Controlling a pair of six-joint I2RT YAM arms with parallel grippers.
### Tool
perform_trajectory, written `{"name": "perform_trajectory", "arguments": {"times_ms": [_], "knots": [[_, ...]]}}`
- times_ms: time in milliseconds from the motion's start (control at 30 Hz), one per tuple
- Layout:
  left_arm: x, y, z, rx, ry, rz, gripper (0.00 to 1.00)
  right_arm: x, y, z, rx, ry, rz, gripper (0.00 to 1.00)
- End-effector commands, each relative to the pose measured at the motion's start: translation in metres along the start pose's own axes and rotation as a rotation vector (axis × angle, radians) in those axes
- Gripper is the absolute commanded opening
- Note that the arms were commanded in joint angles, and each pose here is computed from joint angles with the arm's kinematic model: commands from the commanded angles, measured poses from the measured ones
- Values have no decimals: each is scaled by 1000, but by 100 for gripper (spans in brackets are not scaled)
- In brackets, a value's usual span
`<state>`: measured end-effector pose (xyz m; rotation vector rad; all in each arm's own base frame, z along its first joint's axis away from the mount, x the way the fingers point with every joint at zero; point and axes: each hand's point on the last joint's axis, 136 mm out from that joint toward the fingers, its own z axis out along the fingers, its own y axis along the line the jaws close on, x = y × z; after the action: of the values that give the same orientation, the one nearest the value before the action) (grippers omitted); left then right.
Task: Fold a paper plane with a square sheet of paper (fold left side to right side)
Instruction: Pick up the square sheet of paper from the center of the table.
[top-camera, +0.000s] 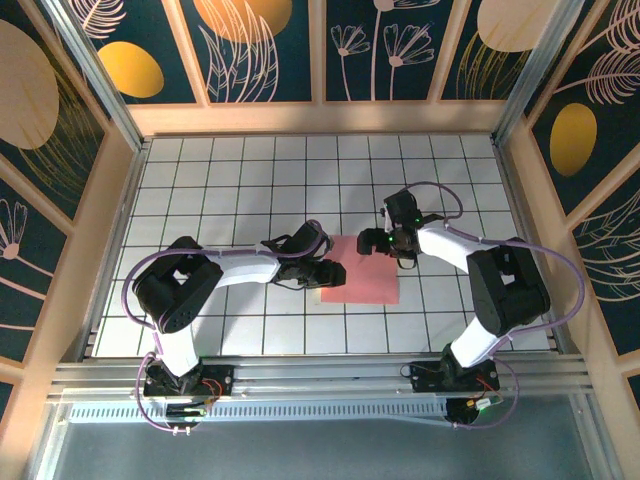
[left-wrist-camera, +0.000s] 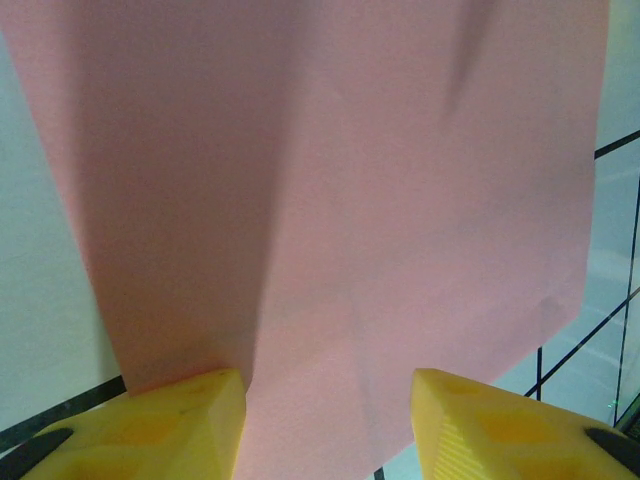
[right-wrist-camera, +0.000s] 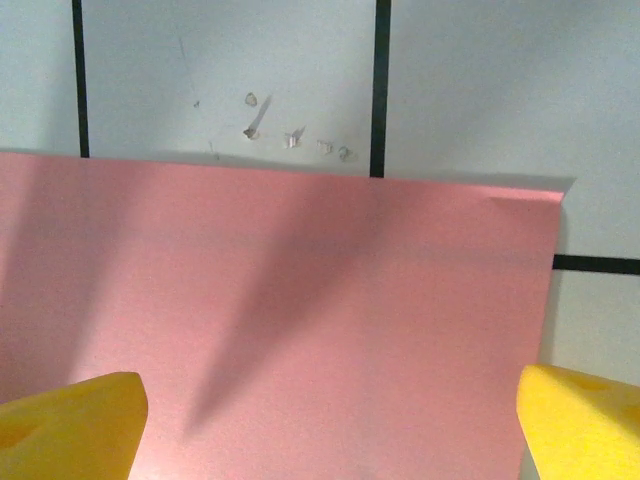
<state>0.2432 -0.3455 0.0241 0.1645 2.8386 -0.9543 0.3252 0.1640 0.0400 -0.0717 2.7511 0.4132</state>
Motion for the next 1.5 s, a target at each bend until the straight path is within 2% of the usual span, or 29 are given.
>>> {"name": "perform_trajectory", "arguments": {"times_ms": [0,500,833,1067,1267,1467], "knots": [[3,14,-1,-68,1,-25,48,-9,-4,-5,47,-24,-45,95],[2,12,-4,-68,-8,-24,48,-31,0,18,117,-60,-131,96],[1,11,-5,-69,-9,-25,48,3,13,26,80,46,-145,97],[2,13,-3,-74,-5,-27,48,12,29,21,51,62,-152,96],[1,12,-5,-73,-13,-24,48,15,26,24,77,89,-164,85],[-12,0,-14,-40,-67,-14,51,16,31,21,42,106,-167,65]]}}
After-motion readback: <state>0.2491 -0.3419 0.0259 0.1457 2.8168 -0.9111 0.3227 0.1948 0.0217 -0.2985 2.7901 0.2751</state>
